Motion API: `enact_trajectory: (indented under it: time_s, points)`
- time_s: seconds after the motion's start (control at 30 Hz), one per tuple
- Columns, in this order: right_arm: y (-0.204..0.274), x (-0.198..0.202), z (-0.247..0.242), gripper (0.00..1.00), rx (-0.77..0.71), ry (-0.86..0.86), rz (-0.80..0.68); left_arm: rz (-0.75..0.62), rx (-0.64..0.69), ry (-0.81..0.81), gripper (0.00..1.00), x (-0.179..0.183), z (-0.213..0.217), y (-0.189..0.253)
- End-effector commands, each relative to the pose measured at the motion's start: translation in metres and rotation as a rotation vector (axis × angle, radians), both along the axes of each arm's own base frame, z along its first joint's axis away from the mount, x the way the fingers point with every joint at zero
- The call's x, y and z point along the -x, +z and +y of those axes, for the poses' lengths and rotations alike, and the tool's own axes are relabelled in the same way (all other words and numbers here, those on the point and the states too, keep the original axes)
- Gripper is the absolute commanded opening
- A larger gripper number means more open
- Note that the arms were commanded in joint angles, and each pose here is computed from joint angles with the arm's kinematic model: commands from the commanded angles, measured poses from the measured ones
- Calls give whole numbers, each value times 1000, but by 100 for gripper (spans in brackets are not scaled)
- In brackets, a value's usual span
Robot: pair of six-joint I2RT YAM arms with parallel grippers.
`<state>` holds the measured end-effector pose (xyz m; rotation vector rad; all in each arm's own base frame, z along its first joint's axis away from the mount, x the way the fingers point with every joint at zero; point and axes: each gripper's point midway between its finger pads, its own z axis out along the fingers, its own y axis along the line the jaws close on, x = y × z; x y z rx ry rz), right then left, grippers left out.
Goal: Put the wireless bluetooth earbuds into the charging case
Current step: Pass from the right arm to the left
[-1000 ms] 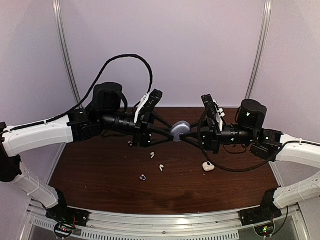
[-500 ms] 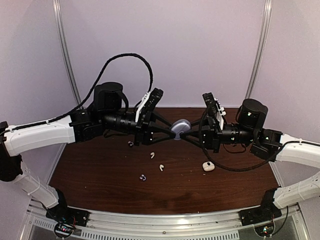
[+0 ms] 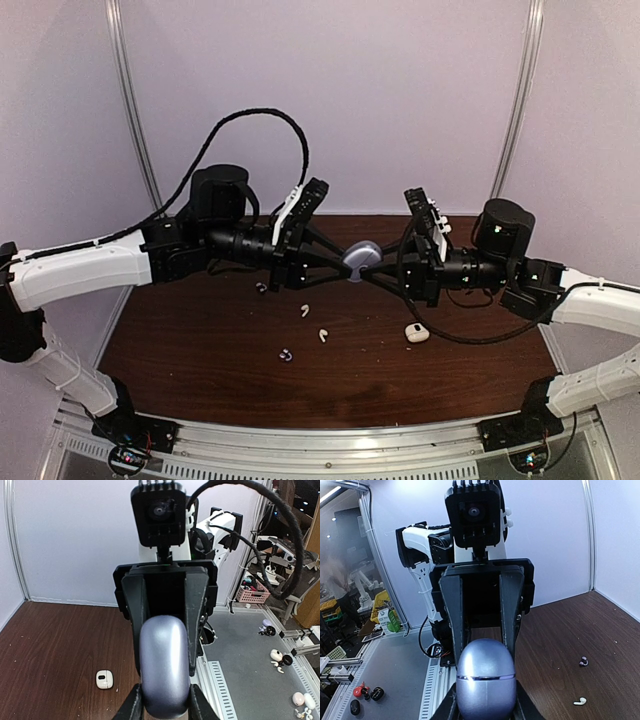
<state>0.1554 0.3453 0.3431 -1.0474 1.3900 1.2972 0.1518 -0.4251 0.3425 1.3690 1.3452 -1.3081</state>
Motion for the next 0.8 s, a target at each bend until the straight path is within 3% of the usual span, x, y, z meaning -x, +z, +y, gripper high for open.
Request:
enact_trajectory:
  time_s: [0.0,0.47,0.77]
  points:
    - [-8,0,-5,36,41,-23,-8,-45,-24,-24,10,4,0,4]
    - [-47,14,3,56,231,35,6,-27,-230,-55,8,7,7,-33]
    - [-49,20,11,50,254,66,2,-7,-247,-85,8,7,1,-36]
